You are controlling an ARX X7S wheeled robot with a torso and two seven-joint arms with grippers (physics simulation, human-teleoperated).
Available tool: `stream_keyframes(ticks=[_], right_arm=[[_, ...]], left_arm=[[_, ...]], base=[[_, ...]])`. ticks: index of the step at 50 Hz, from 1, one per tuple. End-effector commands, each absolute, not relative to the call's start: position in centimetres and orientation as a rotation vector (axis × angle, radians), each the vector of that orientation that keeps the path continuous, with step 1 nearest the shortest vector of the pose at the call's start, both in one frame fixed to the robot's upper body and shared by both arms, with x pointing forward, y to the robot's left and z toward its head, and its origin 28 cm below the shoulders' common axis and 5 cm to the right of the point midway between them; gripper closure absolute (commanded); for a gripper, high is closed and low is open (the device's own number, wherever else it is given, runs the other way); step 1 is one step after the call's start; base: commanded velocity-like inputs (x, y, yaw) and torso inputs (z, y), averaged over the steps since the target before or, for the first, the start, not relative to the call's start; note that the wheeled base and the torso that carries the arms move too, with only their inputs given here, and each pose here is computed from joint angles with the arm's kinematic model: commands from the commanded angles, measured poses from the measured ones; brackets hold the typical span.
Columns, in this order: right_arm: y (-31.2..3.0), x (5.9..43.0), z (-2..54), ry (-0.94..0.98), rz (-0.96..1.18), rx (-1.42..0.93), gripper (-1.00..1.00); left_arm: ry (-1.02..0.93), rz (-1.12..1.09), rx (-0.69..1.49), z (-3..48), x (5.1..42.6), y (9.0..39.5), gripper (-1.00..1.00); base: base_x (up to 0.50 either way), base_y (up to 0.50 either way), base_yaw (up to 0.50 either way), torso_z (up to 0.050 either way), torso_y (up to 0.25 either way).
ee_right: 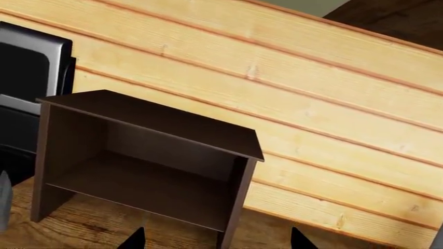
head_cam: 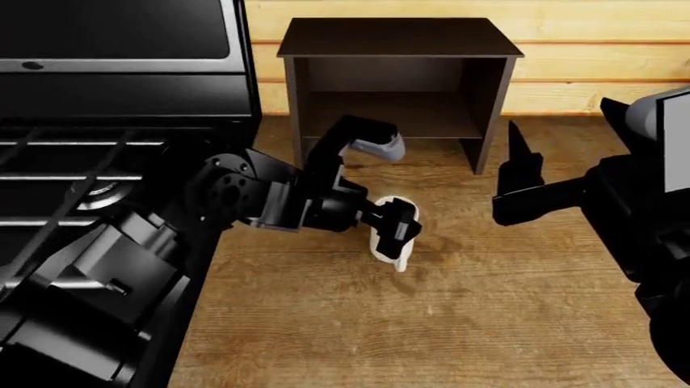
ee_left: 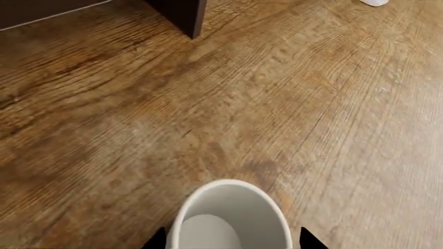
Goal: A wet mug is on the counter and needs to be dried. Pick it up and place it upside down in the open cabinet.
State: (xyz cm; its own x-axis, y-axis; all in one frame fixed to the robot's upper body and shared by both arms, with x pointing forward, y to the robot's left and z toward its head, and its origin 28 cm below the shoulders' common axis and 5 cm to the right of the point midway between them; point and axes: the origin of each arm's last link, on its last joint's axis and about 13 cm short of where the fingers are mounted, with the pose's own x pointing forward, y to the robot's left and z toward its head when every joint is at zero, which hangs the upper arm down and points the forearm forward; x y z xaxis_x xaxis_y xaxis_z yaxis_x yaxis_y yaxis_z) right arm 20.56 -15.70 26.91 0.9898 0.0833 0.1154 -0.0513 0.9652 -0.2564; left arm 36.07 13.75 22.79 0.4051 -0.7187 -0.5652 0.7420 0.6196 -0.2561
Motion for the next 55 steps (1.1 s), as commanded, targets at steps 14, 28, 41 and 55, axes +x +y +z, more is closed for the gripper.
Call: stream_keyframes(ticks=[14,28,41,55], right_arm=[[-15.6,20.6,28.2,-0.152,0.072,-0.267,-1.0],[-17.5,22.1,30.2,-0.166,0.079,-0.248,-1.0],[-18.6,24.5,33.4,-0.088,0.2,-0.169,-1.0],[-19.2,25.7,35.2,0.004,0.317,-0.052,-1.0]], left_arm=[[0.531,-0.86,0.107,25.9,34.9,14.4,1.0],[0.207,-0.716,0.47,29.8,32.7,17.0,1.0],[-0.14,-0.389,1.056,31.7,31.7,19.5,1.0],[-0.493,-0.129,1.491,32.5,31.6,20.3,1.0]], base=[[0.0,0.0,0.0,0.0,0.0],[0.0,0.0,0.0,0.0,0.0],[0.0,0.0,0.0,0.0,0.0],[0.0,0.0,0.0,0.0,0.0]])
